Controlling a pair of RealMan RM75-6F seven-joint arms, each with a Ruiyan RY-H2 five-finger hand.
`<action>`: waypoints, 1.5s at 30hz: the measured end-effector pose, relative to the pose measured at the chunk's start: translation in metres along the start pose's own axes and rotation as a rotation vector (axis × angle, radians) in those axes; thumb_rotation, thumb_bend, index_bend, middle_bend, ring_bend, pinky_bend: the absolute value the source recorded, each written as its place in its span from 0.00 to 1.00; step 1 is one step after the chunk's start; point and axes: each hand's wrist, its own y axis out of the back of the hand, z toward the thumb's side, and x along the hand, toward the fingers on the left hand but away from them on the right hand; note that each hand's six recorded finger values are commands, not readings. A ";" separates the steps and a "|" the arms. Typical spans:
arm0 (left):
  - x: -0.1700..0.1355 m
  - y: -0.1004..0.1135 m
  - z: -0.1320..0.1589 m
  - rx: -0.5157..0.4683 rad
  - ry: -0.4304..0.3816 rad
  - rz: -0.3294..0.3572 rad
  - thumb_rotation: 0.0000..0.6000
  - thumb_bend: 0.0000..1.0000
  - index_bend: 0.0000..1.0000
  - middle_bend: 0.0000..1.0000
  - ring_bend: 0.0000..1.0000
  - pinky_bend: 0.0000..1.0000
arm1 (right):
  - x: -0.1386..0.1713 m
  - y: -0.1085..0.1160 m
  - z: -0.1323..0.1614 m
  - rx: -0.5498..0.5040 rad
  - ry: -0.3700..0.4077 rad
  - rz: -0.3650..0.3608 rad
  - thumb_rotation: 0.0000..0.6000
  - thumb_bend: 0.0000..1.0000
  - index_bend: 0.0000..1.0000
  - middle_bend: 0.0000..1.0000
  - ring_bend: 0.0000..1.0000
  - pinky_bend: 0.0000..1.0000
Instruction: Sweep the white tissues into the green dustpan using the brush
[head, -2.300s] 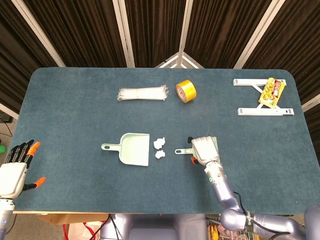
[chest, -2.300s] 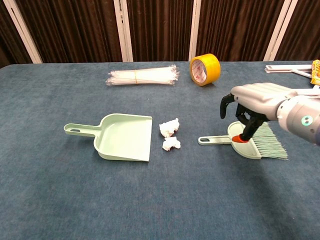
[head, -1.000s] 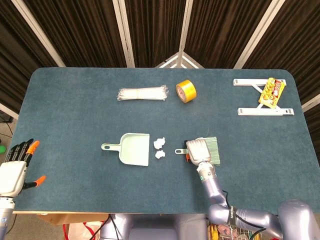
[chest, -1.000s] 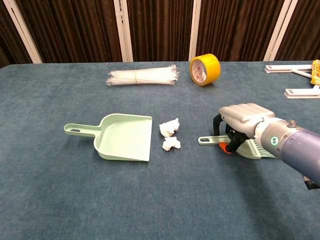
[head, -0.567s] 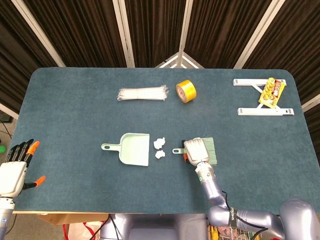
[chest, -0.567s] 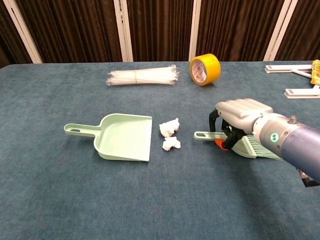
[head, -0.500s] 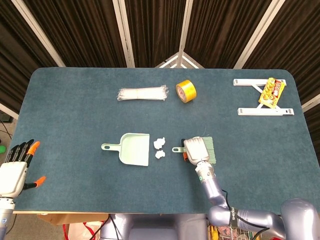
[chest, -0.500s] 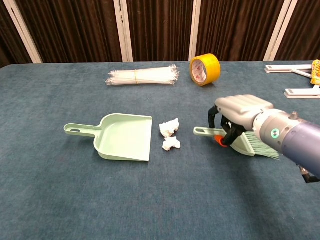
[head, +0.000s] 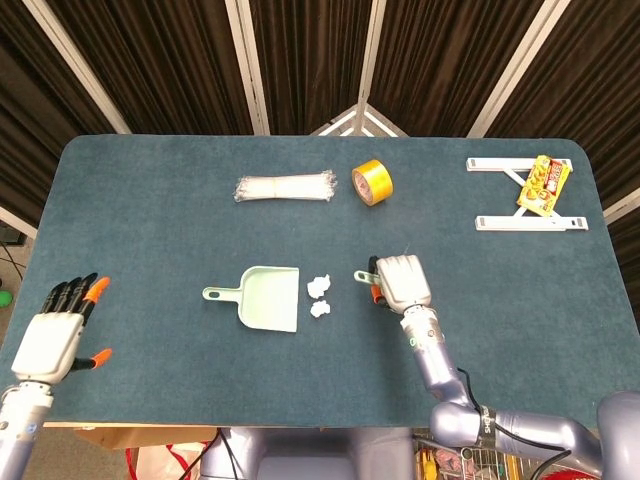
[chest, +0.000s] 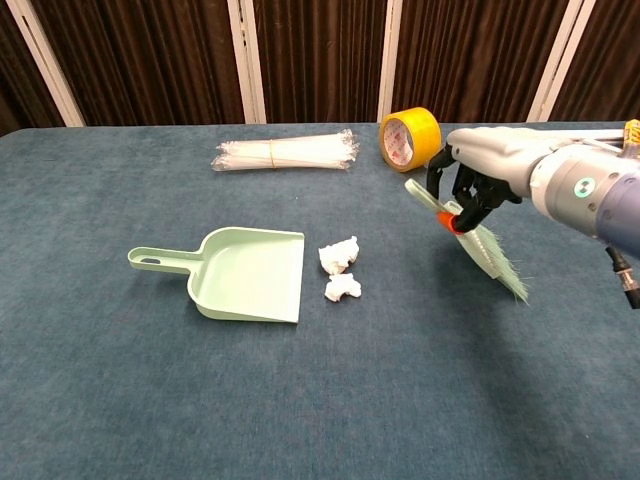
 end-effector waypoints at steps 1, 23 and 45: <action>0.006 0.004 0.006 0.019 -0.009 0.000 1.00 0.10 0.07 0.12 0.14 0.22 | 0.001 0.001 -0.001 -0.002 -0.001 0.000 1.00 0.48 0.64 0.83 0.90 0.82; 0.119 0.025 0.117 0.205 -0.068 -0.052 1.00 0.25 0.40 0.94 0.94 0.95 | 0.007 0.026 -0.014 -0.014 -0.030 -0.023 1.00 0.51 0.64 0.83 0.90 0.82; 0.141 -0.041 0.154 0.234 0.021 -0.228 1.00 0.30 0.40 0.97 0.96 0.97 | 0.010 0.021 -0.023 -0.011 -0.041 -0.009 1.00 0.52 0.64 0.83 0.90 0.82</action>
